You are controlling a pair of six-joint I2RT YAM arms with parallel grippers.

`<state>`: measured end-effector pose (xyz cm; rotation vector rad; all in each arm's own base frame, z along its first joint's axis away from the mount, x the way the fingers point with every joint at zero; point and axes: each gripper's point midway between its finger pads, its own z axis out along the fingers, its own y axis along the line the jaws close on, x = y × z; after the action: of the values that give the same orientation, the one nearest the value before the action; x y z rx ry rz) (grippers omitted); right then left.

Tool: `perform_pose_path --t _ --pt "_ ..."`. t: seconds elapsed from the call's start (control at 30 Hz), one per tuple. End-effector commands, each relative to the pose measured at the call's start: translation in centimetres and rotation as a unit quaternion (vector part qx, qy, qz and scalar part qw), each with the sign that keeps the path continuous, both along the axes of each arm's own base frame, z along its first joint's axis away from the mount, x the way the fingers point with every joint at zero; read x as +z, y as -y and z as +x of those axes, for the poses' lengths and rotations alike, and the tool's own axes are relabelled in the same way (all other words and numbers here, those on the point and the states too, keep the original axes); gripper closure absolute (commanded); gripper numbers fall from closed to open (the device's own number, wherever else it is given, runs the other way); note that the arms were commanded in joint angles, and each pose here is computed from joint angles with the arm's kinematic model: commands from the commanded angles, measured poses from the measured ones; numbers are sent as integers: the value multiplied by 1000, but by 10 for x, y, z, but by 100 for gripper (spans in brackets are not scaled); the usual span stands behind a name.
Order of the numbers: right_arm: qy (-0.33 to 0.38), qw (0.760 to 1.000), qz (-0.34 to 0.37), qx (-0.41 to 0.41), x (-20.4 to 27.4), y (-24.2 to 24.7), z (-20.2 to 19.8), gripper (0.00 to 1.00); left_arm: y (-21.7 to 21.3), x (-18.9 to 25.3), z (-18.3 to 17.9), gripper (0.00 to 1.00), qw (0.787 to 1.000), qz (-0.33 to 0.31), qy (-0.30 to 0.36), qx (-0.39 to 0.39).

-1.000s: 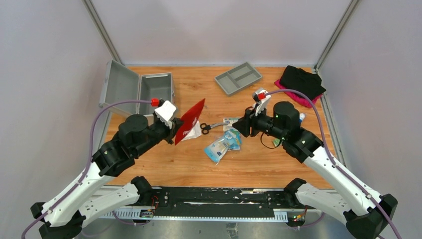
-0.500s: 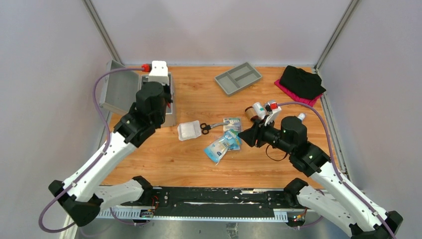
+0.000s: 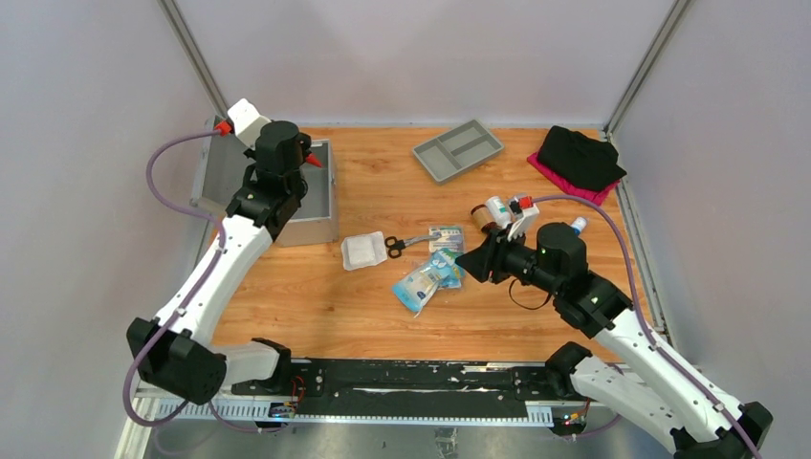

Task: Organize the medicine kit
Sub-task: Place the medicine pouch inside the medicine box.

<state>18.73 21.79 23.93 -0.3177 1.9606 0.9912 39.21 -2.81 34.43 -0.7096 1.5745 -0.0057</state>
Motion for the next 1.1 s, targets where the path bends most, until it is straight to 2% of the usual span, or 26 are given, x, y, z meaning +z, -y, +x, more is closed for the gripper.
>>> perform_pose_path --t 0.0,0.13,0.33,0.63,1.07 --pt "-15 1000 -1 -15 0 3 3 58 -4 -2 19 100 990 -113 59 57" --pt "-19 1000 -2 -22 1 2 8 58 -16 -20 18 100 977 -159 63 125" --pt "-27 999 -16 -25 -4 2 11 58 -22 -40 20 100 960 -206 86 169" --pt "-30 999 -28 -23 -3 4 10 58 -17 -77 48 100 934 -296 101 171" --pt "-24 998 -46 -25 -5 6 13 58 -24 -126 78 100 916 -352 82 175"
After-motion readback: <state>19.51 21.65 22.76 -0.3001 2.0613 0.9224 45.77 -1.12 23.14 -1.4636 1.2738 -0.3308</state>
